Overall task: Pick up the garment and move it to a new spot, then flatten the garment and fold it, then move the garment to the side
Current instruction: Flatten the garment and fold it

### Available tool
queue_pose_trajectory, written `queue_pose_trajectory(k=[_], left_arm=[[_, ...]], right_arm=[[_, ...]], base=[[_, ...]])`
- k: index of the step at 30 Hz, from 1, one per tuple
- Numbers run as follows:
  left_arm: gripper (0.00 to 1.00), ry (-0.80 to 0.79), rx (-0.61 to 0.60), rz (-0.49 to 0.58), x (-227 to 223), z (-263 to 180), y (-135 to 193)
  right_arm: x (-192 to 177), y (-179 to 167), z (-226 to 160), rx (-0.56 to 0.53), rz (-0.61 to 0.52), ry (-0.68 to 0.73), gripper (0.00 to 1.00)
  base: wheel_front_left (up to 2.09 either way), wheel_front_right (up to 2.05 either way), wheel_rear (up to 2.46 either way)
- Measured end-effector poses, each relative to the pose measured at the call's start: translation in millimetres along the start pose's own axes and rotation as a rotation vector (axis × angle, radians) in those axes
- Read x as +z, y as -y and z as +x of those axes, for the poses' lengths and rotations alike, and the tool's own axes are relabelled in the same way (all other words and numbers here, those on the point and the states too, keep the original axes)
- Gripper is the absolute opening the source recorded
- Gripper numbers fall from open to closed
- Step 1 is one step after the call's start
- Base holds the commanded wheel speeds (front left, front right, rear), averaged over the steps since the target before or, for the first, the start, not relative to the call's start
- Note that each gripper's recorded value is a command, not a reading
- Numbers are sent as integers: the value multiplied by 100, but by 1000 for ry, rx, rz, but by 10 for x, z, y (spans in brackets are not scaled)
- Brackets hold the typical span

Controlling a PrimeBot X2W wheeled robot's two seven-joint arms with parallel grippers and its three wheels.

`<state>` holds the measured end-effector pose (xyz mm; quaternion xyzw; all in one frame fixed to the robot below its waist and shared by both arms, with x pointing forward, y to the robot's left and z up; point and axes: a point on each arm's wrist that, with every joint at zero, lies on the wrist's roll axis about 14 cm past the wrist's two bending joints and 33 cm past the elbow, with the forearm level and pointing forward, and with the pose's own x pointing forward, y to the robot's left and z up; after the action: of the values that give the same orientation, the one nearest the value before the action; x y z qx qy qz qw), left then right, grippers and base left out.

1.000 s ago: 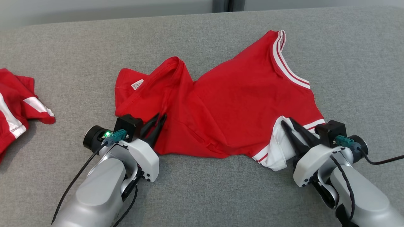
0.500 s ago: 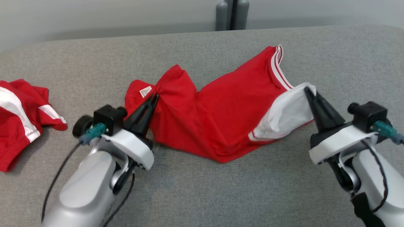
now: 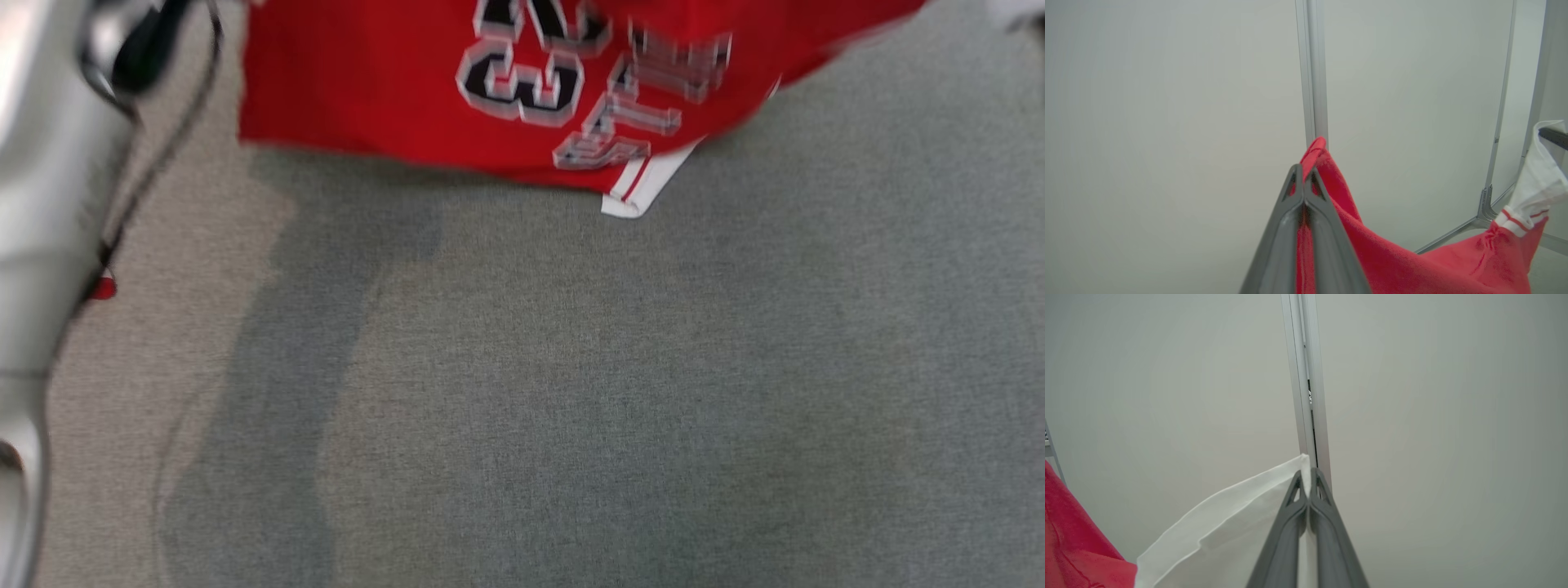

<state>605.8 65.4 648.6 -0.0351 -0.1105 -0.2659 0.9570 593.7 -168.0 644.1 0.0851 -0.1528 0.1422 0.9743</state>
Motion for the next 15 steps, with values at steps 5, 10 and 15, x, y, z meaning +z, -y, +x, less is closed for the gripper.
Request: queue_pose_trajectory(k=[5, 10, 15], left_arm=[[0, 59, 12, 39, 353, 598, -279], [0, 126, 8, 104, 637, 964, -372], [0, 161, 24, 131, 785, 1181, -476]], right_arm=[[503, 194, 688, -9, -5, 106, 0], [811, 344, 1060, -30, -84, 152, 0], [1084, 458, 1306, -54, -185, 184, 0]], base=[[0, 0, 0], [0, 0, 0], [0, 0, 0]])
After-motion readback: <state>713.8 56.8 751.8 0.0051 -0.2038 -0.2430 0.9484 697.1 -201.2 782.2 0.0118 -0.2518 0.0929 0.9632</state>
